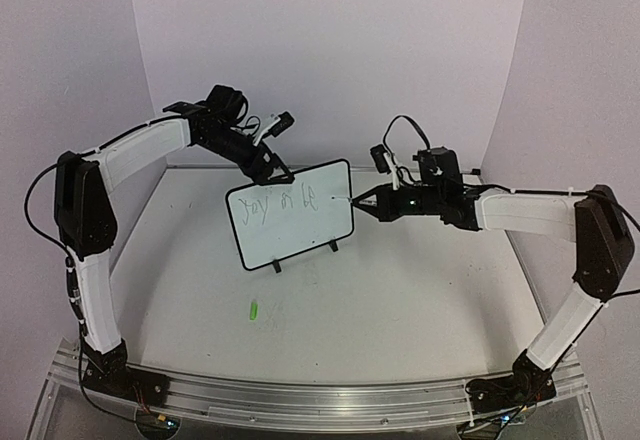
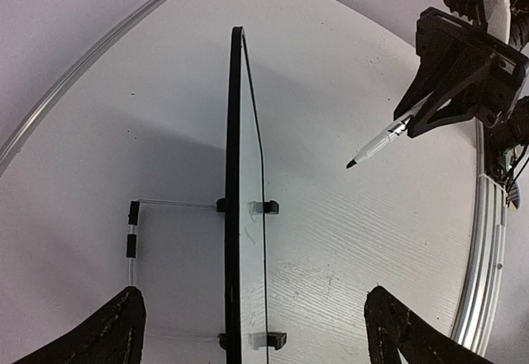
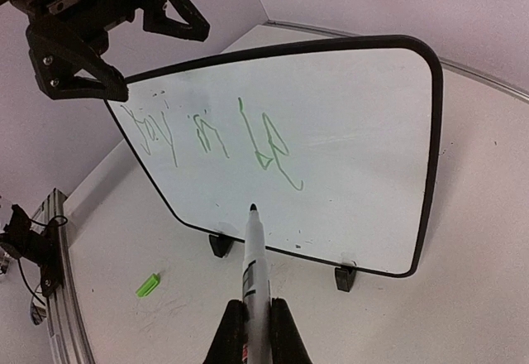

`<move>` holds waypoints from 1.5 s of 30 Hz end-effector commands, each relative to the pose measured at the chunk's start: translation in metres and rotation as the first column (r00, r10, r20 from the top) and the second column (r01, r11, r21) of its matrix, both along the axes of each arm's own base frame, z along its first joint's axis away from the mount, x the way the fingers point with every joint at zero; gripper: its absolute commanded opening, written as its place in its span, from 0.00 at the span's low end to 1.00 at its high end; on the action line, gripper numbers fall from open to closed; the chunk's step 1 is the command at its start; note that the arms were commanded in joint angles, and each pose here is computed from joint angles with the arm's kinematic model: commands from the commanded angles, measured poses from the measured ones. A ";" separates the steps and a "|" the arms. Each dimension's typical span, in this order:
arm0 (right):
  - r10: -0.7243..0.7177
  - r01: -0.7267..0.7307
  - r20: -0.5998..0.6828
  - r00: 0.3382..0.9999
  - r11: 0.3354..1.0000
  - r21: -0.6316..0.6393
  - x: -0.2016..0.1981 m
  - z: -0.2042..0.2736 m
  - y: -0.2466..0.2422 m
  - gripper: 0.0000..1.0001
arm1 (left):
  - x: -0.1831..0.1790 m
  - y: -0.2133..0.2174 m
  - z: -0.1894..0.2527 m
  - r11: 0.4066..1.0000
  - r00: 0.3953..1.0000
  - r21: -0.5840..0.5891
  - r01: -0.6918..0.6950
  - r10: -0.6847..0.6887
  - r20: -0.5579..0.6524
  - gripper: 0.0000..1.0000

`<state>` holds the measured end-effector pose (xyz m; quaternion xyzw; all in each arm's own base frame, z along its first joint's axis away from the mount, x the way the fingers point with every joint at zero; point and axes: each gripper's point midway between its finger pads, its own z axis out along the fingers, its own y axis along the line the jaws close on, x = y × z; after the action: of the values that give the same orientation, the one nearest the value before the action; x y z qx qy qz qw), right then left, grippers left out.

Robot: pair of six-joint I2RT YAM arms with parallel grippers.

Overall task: Write a sentence on the whiteboard
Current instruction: Place the whiteboard at the center of the board, then hold the whiteboard at the center of the board.

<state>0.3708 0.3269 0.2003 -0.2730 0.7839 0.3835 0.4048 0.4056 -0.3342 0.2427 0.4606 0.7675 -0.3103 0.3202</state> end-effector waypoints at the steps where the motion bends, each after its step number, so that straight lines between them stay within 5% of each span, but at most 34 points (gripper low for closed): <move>1: 0.073 -0.075 0.050 0.996 0.996 0.037 0.013 0.017 0.004 0.00 | 0.004 -0.012 0.008 1.000 1.000 -0.001 0.002 -0.002 0.025 0.92; 7: 0.101 -0.103 0.037 0.994 0.994 0.047 0.025 0.008 0.011 0.00 | 0.007 -0.016 -0.001 1.000 1.000 0.014 0.011 -0.011 0.012 0.89; 15: 0.121 -0.122 0.020 0.992 0.991 0.053 0.038 -0.002 0.021 0.00 | 0.011 -0.019 -0.009 0.999 1.000 0.029 0.024 -0.024 0.002 0.56; 31: 0.106 -0.106 0.002 0.994 0.993 0.056 0.054 -0.010 0.029 0.00 | 0.013 -0.018 -0.022 0.997 0.999 0.065 0.047 -0.048 0.014 0.15; 45: 0.102 -0.102 -0.003 0.995 0.993 0.059 0.060 -0.012 0.032 0.00 | 0.011 -0.018 -0.025 0.996 0.998 0.071 0.061 -0.062 0.014 0.04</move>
<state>0.4221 0.3512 0.1745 -0.2939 0.7728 0.4202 0.3739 0.4129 -0.3516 0.2102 0.4857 0.7700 -0.2980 0.2870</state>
